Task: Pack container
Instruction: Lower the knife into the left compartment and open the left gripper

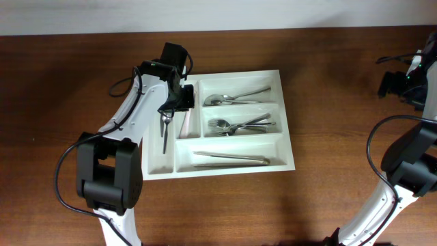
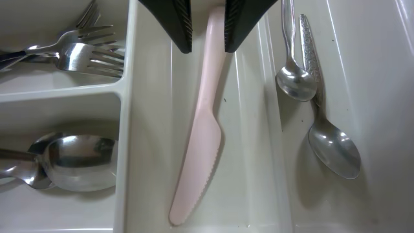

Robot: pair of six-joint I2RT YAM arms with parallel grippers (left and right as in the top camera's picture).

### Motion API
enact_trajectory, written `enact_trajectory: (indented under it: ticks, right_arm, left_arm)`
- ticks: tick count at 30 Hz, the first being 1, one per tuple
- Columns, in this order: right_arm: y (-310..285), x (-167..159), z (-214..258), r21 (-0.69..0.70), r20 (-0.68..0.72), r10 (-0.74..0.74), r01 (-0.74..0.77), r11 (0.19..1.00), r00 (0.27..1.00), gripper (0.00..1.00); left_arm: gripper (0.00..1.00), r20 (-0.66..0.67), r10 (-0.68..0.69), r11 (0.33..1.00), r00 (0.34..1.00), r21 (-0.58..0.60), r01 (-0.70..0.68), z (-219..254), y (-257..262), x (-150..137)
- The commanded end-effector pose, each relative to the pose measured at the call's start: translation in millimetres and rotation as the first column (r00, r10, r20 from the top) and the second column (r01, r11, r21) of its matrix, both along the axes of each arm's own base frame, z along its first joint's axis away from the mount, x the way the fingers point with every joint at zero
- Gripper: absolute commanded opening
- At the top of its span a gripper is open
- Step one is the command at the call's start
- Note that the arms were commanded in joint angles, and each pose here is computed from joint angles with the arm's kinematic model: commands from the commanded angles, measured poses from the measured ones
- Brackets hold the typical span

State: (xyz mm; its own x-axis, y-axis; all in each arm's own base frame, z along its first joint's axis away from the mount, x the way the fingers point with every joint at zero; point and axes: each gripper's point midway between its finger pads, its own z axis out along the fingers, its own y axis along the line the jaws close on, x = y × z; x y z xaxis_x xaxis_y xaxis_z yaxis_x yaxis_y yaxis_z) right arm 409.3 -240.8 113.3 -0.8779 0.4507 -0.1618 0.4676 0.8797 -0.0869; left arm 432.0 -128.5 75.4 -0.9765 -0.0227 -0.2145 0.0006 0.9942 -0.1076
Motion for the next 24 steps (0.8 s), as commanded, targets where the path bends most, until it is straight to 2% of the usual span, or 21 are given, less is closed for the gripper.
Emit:
enact_trajectory:
  ticks: [1, 3, 8, 13, 17, 21, 24]
  right_arm:
    - [1.9, 1.0, 4.5, -0.003, 0.012, -0.005, 0.005, 1.000, 1.000, 0.99]
    - [1.9, 1.0, 4.5, -0.003, 0.012, -0.005, 0.005, 1.000, 1.000, 0.99]
    - [1.9, 1.0, 4.5, -0.003, 0.012, -0.005, 0.005, 1.000, 1.000, 0.99]
    - [1.9, 1.0, 4.5, -0.003, 0.012, -0.005, 0.005, 1.000, 1.000, 0.99]
    - [1.9, 1.0, 4.5, -0.003, 0.012, -0.005, 0.005, 1.000, 1.000, 0.99]
    - [1.9, 0.9, 4.4, -0.002, 0.012, -0.005, 0.005, 1.000, 1.000, 0.99]
    - [1.9, 1.0, 4.5, -0.003, 0.012, -0.005, 0.005, 1.000, 1.000, 0.99]
  left_arm:
    - [0.26, 0.009, 0.016, 1.000, 1.000, 0.009, -0.016, 1.2, 2.9, 5.0]
    - [0.43, 0.011, 0.016, 1.000, 1.000, 0.009, -0.016, 1.3, 2.8, 5.3]
    - [0.72, 0.054, 0.015, 1.000, 0.998, -0.001, -0.015, 15.2, 3.4, 17.4]
    - [0.97, 0.165, -0.043, 0.999, 0.985, 0.008, 0.043, 76.5, 9.2, 39.0]
    - [0.99, 0.221, -0.024, 0.995, 0.975, 0.102, 0.002, 125.9, 36.9, 40.9]
    - [0.99, 0.241, -0.003, 0.969, 0.970, 0.239, -0.057, 165.4, 71.1, 22.5]
    - [0.99, 0.281, 0.015, 0.950, 0.960, 0.294, -0.101, 191.3, 87.7, 9.3]
